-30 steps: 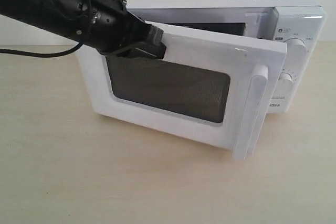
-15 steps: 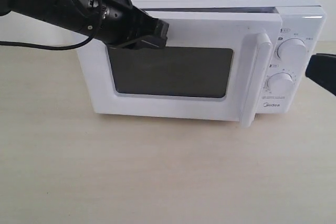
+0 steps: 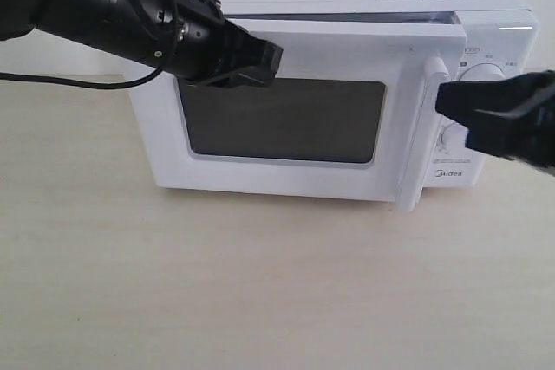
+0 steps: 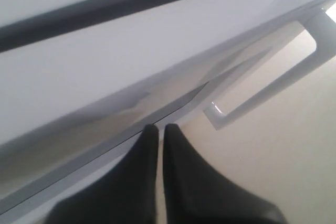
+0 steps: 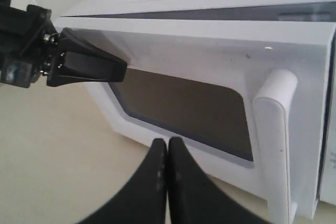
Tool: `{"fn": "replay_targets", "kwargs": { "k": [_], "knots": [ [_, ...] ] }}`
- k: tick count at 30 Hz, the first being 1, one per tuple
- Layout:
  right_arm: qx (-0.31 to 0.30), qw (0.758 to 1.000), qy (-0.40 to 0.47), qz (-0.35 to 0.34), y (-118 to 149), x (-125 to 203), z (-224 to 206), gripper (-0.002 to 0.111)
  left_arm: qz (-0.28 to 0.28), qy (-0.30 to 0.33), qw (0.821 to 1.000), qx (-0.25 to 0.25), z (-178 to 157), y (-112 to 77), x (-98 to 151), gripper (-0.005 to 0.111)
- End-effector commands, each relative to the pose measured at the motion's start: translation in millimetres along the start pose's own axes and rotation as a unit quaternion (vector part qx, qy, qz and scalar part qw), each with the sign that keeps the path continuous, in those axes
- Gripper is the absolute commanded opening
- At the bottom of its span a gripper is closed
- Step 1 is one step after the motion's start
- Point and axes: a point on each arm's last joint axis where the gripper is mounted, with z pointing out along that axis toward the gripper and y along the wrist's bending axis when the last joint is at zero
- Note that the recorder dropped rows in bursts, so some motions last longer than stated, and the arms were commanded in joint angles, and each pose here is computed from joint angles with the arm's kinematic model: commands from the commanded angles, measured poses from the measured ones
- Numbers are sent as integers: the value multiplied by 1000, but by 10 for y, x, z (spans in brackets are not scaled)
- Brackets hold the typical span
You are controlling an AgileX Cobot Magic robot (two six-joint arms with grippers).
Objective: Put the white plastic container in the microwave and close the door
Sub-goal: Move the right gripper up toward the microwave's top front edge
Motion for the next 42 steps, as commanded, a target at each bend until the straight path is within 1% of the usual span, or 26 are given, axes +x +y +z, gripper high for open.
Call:
{"fn": "replay_targets", "kwargs": {
  "k": [1,6,7,10,11,13,15,19,23,26,30,32,34,37,42],
  "knots": [
    [32,999,9,-36,73,-153,204,0,3,-12,1000,-4,3,-15,-37,4],
    [84,993,24,-80,341,-191,372,0,3,-18,1000,-9,2,-6,-47,4],
    [116,989,26,-89,364,-181,399,0,3,-18,1000,-9,2,-6,-47,4],
    [179,977,31,-115,474,-122,476,0,3,-18,1000,-9,2,-6,-47,4],
    [189,974,35,-122,501,-84,511,0,3,-18,1000,-9,2,-6,-47,4],
    [185,974,30,-127,580,-28,589,0,3,-18,1000,-9,2,-6,-47,4],
    [186,974,31,-123,592,17,666,0,3,-18,1000,-9,2,-6,-47,4],
    [229,964,29,-136,532,54,738,0,6,-14,1000,-6,-6,-14,-43,4],
    [232,961,21,-147,519,32,739,0,14,-16,1000,-10,-26,-16,-51,4],
    [235,961,23,-145,448,13,759,0,24,-18,999,-10,-80,-37,-70,4],
    [217,966,35,-135,344,-4,804,0,36,-8,999,6,-224,-122,-85,4],
    [221,965,34,-134,287,-24,809,0,46,1,999,14,-318,-173,-83,4],
    [225,964,33,-135,244,-42,812,0,43,-1,999,14,-398,-199,-62,4],
    [216,966,31,-136,225,-60,824,0,43,-3,999,13,-542,-244,27,4],
    [215,967,24,-138,202,-81,834,0,33,-8,999,4,-782,-294,286,4]
  ]
}}
